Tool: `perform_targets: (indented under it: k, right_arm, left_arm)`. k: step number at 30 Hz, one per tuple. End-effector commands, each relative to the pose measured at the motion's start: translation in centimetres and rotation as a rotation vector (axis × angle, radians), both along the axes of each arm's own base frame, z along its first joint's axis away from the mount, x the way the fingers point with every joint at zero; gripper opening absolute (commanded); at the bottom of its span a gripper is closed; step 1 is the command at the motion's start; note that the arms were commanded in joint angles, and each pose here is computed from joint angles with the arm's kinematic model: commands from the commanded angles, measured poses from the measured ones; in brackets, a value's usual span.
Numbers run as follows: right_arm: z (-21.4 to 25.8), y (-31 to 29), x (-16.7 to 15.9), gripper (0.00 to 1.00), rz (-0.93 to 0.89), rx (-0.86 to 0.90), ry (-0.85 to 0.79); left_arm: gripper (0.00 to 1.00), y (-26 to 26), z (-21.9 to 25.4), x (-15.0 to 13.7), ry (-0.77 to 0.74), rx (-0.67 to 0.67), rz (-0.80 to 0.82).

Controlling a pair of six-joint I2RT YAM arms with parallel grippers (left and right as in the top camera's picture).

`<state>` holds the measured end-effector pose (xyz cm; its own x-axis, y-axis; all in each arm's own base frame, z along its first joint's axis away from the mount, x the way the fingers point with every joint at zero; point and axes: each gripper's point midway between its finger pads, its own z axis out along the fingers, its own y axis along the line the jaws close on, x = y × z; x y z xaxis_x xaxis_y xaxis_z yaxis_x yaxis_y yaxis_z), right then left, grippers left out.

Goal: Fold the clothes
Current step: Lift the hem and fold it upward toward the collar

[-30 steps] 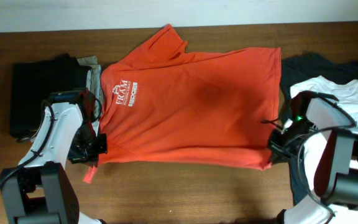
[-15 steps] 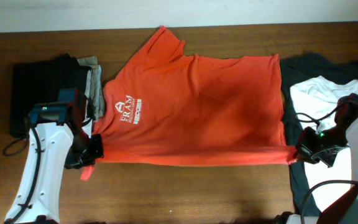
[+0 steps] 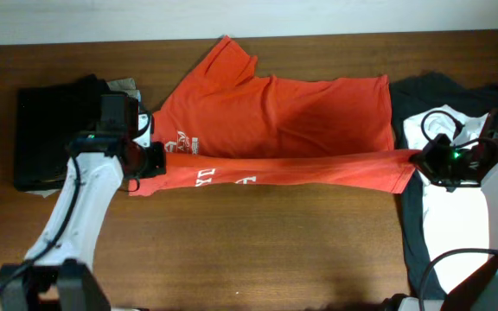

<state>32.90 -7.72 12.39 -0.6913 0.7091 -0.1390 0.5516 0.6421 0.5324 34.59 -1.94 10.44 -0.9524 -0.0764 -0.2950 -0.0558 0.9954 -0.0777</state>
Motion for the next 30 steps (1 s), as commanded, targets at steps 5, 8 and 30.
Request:
perform_targets:
  k: [5, 8, 30]
  right_arm:
    - [-4.8, 1.5, 3.6, 0.04, 0.068, 0.021, 0.028]
    - [-4.4, 0.8, 5.3, 0.04, 0.07, -0.008, -0.045]
    - [-12.0, 1.1, -4.8, 0.36, 0.105, -0.096, 0.33]
  left_arm:
    - [0.06, -0.2, -3.2, 4.4, -0.068, 0.033, -0.078]
    - [0.2, -0.4, -2.4, 7.3, -0.184, 0.033, -0.076]
    - [0.01, 6.1, -10.1, -1.0, 0.087, 0.125, 0.107]
